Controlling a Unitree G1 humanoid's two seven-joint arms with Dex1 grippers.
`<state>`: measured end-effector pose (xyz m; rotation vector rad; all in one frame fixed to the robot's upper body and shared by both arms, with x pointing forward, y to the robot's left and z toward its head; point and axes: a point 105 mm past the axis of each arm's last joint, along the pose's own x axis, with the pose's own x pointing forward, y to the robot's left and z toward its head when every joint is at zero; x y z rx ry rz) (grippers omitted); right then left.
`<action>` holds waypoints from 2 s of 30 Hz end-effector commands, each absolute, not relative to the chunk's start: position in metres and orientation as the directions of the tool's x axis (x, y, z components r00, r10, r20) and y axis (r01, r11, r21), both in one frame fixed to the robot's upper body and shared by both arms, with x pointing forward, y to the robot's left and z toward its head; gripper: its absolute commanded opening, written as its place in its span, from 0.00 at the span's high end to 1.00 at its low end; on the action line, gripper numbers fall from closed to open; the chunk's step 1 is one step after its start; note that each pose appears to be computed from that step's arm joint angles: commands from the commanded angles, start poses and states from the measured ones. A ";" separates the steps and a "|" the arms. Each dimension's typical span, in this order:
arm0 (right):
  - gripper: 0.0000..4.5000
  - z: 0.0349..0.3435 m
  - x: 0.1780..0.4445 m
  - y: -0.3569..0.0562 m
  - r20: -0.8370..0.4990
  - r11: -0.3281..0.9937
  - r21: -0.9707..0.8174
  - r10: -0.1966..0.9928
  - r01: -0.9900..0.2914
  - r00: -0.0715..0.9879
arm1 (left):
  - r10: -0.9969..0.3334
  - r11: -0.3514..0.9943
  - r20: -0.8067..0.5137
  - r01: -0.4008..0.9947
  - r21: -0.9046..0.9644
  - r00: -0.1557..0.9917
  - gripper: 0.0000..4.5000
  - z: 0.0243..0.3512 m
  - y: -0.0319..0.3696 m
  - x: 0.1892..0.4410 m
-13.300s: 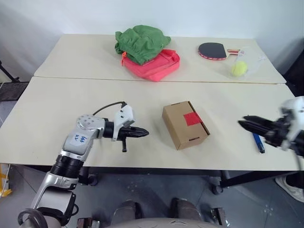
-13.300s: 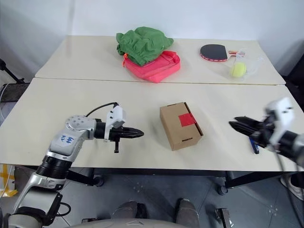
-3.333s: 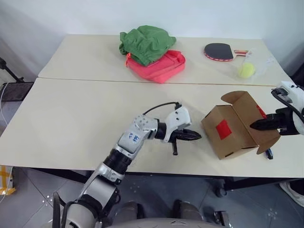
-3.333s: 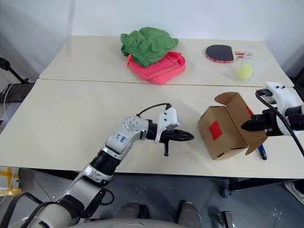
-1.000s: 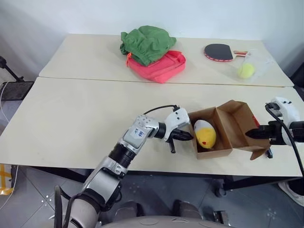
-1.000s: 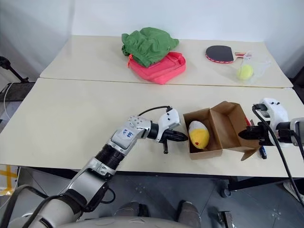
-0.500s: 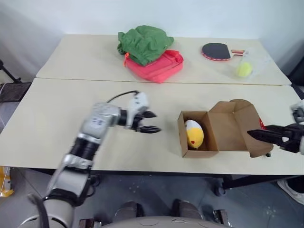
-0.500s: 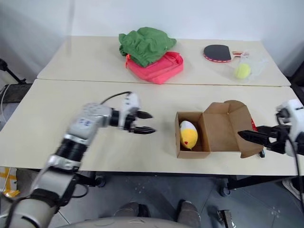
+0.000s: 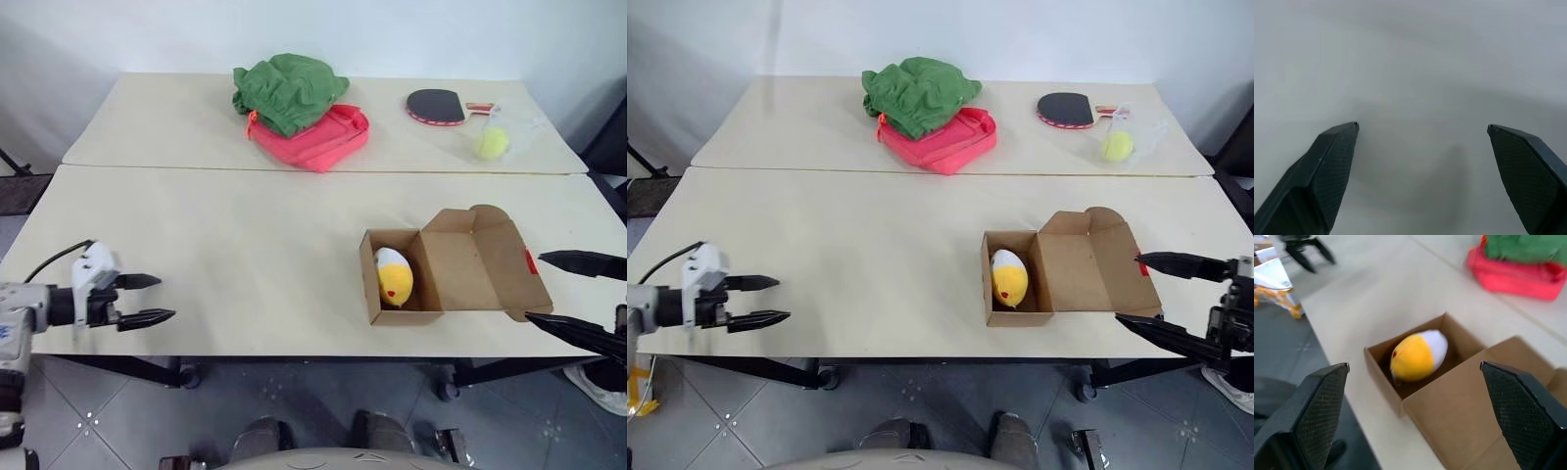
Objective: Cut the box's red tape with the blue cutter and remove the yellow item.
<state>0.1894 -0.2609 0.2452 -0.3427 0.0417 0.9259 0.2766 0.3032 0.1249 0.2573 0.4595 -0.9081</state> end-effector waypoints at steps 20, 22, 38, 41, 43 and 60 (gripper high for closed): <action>0.00 0.243 0.179 -0.265 -0.196 0.631 -0.245 0.712 -0.736 0.675 | -0.642 -0.449 -0.755 0.863 0.231 -0.132 0.01 0.238 -0.054 0.308; 0.00 0.240 0.178 -0.261 -0.176 0.639 -0.240 0.712 -0.731 0.680 | -0.614 -0.499 -0.778 0.828 0.254 -0.132 0.01 0.226 -0.068 0.307; 0.00 0.230 0.167 -0.246 -0.156 0.666 -0.201 0.702 -0.718 0.695 | -0.563 -0.487 -0.826 0.815 0.315 -0.017 0.01 0.198 -0.102 0.331; 0.00 0.231 0.168 -0.245 -0.157 0.665 -0.197 0.704 -0.721 0.693 | -0.545 -0.483 -0.839 0.817 0.315 0.001 0.01 0.193 -0.102 0.335; 0.00 0.232 0.168 -0.244 -0.157 0.661 -0.198 0.707 -0.723 0.689 | -0.535 -0.480 -0.844 0.818 0.316 0.013 0.01 0.189 -0.104 0.336; 0.00 0.231 0.175 -0.241 -0.144 0.658 -0.199 0.714 -0.726 0.686 | -0.706 -0.424 -0.700 0.857 0.293 -0.110 1.00 0.208 -0.124 0.324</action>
